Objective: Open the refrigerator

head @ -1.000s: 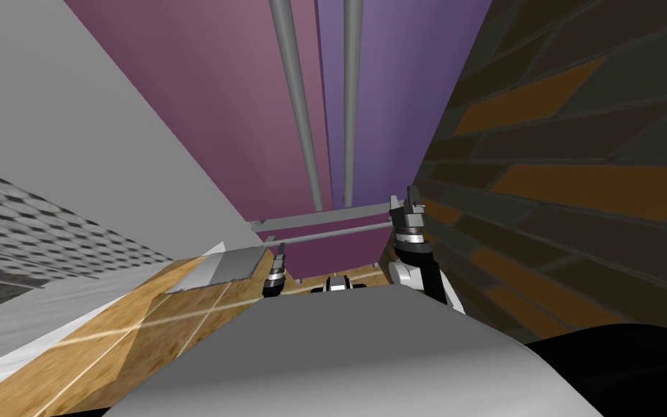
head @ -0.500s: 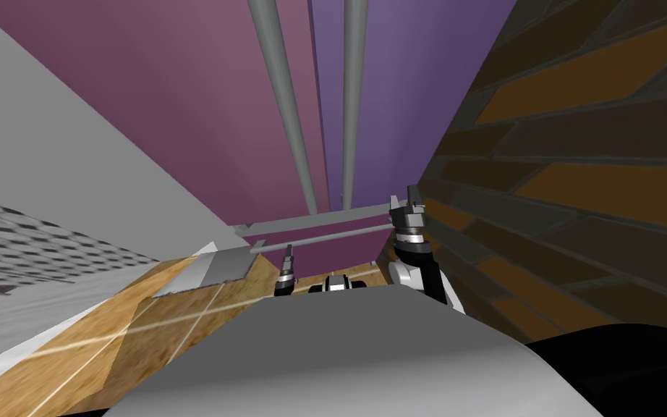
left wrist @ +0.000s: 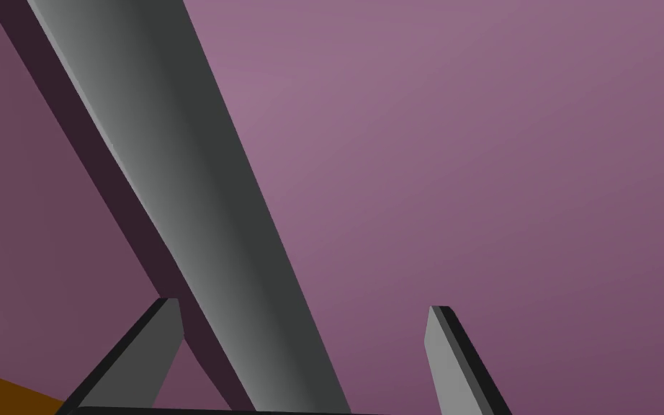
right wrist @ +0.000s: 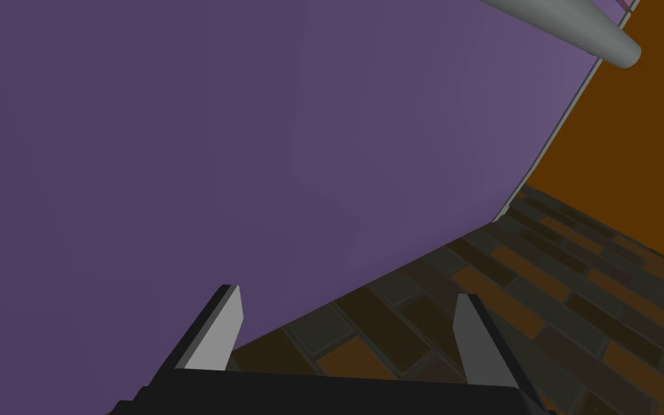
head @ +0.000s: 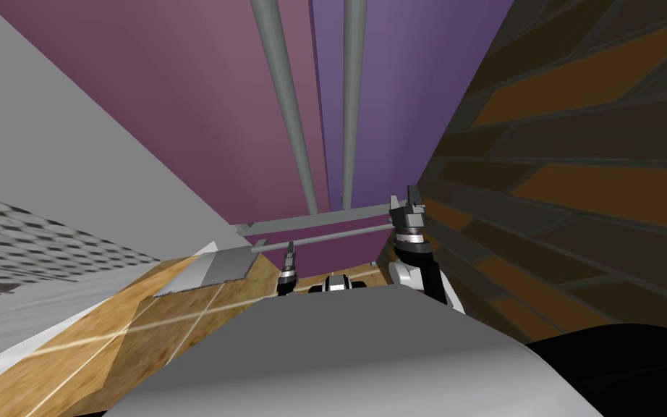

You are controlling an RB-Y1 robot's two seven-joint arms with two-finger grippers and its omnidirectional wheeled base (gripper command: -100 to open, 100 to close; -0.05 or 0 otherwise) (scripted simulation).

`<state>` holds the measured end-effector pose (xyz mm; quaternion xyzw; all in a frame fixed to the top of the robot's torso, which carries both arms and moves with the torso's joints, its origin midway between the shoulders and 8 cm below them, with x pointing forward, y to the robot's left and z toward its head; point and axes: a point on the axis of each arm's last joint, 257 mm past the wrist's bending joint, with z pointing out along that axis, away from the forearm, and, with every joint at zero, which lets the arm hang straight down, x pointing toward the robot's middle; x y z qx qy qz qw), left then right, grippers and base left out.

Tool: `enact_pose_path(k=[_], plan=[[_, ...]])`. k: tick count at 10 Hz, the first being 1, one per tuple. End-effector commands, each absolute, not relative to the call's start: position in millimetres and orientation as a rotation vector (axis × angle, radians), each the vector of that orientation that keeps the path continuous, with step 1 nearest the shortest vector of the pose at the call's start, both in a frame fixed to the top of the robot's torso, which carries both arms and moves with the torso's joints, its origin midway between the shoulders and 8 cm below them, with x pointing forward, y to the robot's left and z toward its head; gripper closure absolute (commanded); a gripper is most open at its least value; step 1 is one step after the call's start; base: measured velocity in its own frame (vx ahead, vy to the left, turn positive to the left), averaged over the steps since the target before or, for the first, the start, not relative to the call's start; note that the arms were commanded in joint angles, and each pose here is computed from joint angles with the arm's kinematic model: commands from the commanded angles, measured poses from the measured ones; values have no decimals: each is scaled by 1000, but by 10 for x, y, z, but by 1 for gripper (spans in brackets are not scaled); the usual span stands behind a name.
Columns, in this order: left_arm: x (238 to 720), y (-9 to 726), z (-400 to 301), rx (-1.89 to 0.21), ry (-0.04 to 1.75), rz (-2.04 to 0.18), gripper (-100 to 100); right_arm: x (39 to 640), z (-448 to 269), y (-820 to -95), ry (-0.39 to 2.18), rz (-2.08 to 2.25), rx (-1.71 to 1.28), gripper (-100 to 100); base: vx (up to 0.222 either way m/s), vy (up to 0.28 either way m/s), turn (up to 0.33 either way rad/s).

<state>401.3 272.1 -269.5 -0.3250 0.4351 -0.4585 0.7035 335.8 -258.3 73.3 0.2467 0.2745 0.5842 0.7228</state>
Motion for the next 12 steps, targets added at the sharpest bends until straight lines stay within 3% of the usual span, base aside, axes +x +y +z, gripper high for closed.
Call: enact_pose_path(k=[1,2,3,7,12], plan=[[4145,2731,-2612,-722,971,-1022,-100,3358,733,-2583,606,1290,545,0,-4,-8,14],[4104,2733,-2635,-722,970,-1021,-100,3358,733,-2583,606,1290,545,0,0,0,0],[3981,2719,-2701,-724,969,-1019,100,3358,733,-2583,606,1290,545,0,12,8,-28],[3904,2693,-2653,-702,939,-1028,100,3358,733,-2583,606,1290,545,0,1,8,-11],[4104,2700,-2660,-720,978,-1028,100,3358,734,-2583,606,1290,545,0,-126,-24,30]])
